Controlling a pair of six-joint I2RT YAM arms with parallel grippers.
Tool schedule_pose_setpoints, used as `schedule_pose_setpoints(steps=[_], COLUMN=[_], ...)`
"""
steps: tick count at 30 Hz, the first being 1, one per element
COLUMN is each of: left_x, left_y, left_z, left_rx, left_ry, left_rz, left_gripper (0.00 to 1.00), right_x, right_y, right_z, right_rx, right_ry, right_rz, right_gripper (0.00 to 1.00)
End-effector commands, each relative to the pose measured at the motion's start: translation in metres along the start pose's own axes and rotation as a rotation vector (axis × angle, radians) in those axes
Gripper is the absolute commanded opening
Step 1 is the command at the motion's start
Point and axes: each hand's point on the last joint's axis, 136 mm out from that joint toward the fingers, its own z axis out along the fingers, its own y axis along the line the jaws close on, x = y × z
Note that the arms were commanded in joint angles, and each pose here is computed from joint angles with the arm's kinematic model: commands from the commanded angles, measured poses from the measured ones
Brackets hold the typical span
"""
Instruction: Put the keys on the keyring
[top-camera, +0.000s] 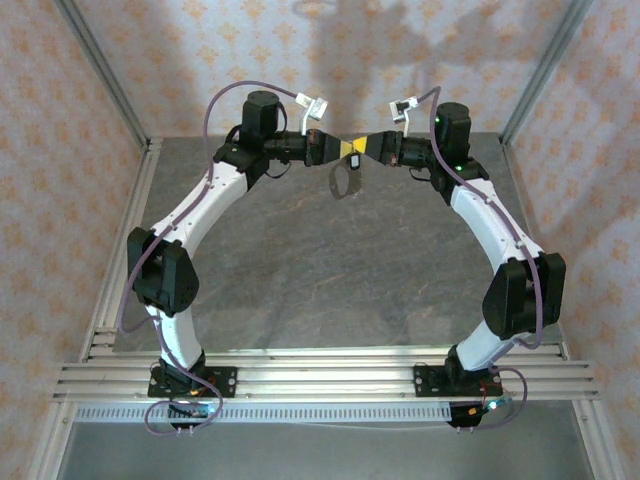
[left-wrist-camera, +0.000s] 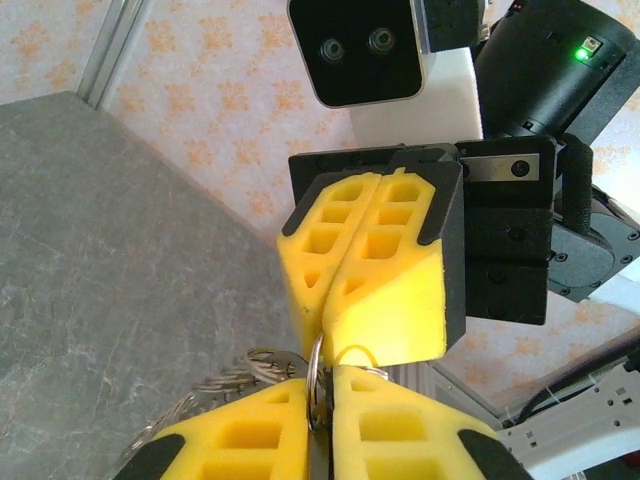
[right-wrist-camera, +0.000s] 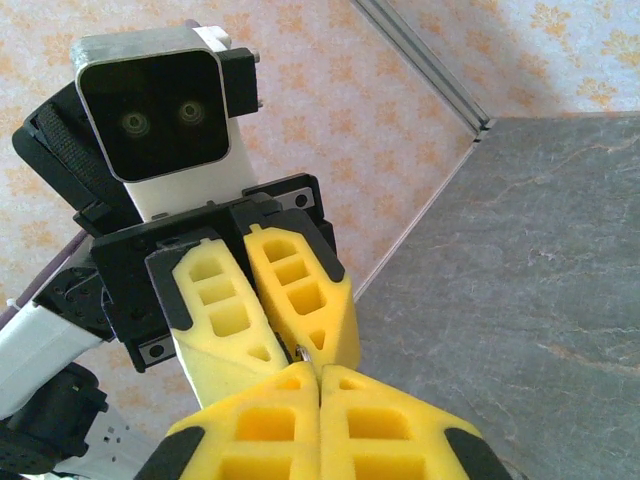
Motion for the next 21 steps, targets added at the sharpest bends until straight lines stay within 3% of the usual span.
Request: schedule_pose_setpoints(steps=[1,4,21], left_x=[-0.0166,-0.0179,-0.0174], left_y=[-0.0117,-0.0111,-0.0097], left_z=[0.0001,0.0002,0.0013], left_rx=[0.016,0.013,0.012], left_ry=[-0.048,-0.055,-0.057], left_rz=[0.066,0.066,0.059], left_gripper=[0.18,0.2,0.08], right_x=[0.0003,0.0,-0.002], right_y=[0.0029,0.0035,0.0026], right_z=[0.0009,0.001,0.0017], right_rx=[-0.02,-0.021,-0.02], right_ry=[-0.003,-0.003,-0.01], right_rz=[-0.034,-0.037,-0.033], right_gripper=[0.0,0.0,0.0])
